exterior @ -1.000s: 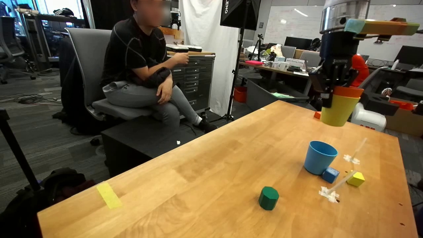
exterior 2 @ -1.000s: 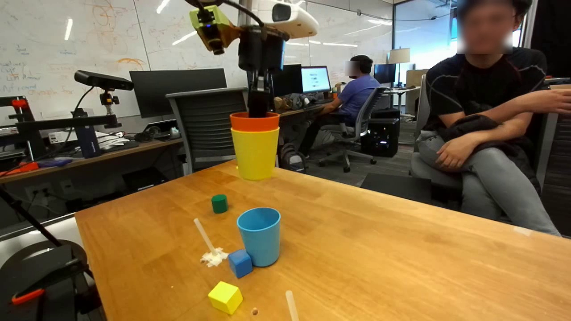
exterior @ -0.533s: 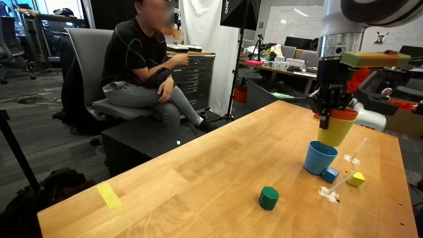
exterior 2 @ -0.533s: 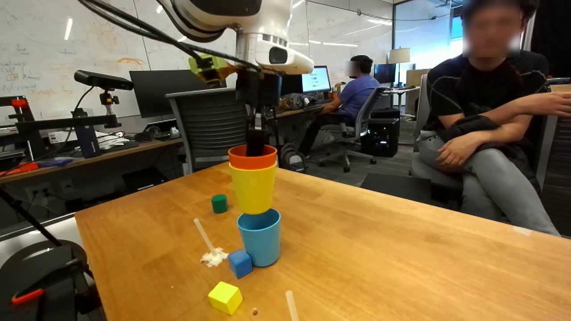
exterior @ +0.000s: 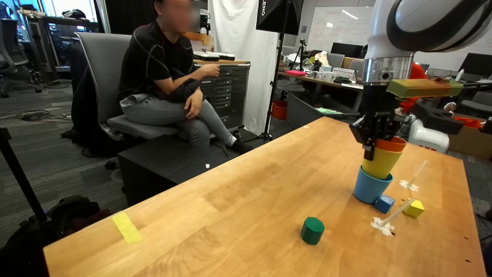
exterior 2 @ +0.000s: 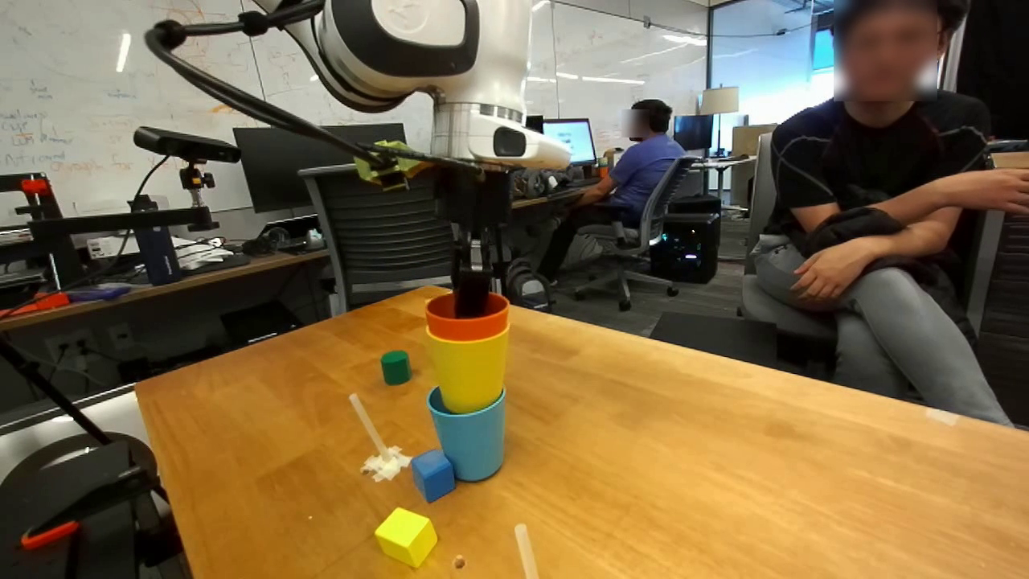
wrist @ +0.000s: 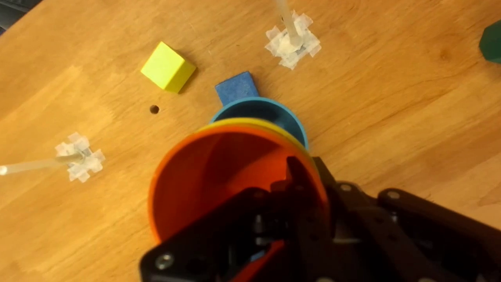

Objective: Pick up the orange cup, place it into the yellow cup, and finally place both into the blue cup

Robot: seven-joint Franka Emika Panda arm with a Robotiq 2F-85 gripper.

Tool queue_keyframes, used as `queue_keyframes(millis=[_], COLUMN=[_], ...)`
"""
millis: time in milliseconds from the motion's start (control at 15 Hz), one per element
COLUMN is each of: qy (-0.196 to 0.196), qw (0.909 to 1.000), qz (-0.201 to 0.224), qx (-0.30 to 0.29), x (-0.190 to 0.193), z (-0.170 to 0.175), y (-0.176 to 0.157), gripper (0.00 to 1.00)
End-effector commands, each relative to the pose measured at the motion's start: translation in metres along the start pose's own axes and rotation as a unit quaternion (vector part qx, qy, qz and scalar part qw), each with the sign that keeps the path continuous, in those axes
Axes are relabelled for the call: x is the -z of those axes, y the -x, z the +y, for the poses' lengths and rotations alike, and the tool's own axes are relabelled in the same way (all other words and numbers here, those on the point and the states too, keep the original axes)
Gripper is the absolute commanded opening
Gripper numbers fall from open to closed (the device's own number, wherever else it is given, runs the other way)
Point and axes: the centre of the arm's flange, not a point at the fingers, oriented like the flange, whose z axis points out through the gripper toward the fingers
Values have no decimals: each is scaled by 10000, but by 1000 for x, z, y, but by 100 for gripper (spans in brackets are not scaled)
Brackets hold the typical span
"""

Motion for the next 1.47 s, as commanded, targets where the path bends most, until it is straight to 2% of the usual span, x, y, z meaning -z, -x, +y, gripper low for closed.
queue_keyframes(millis=[0, 1333, 1400], qy=[-3, 27, 32], qw=[9999, 9999, 9999], qz=[87, 144, 152], qx=[122, 73, 77], x=[-5, -36, -37], z=[-2, -3, -4], y=[2, -2, -2], gripper=[2, 2, 5])
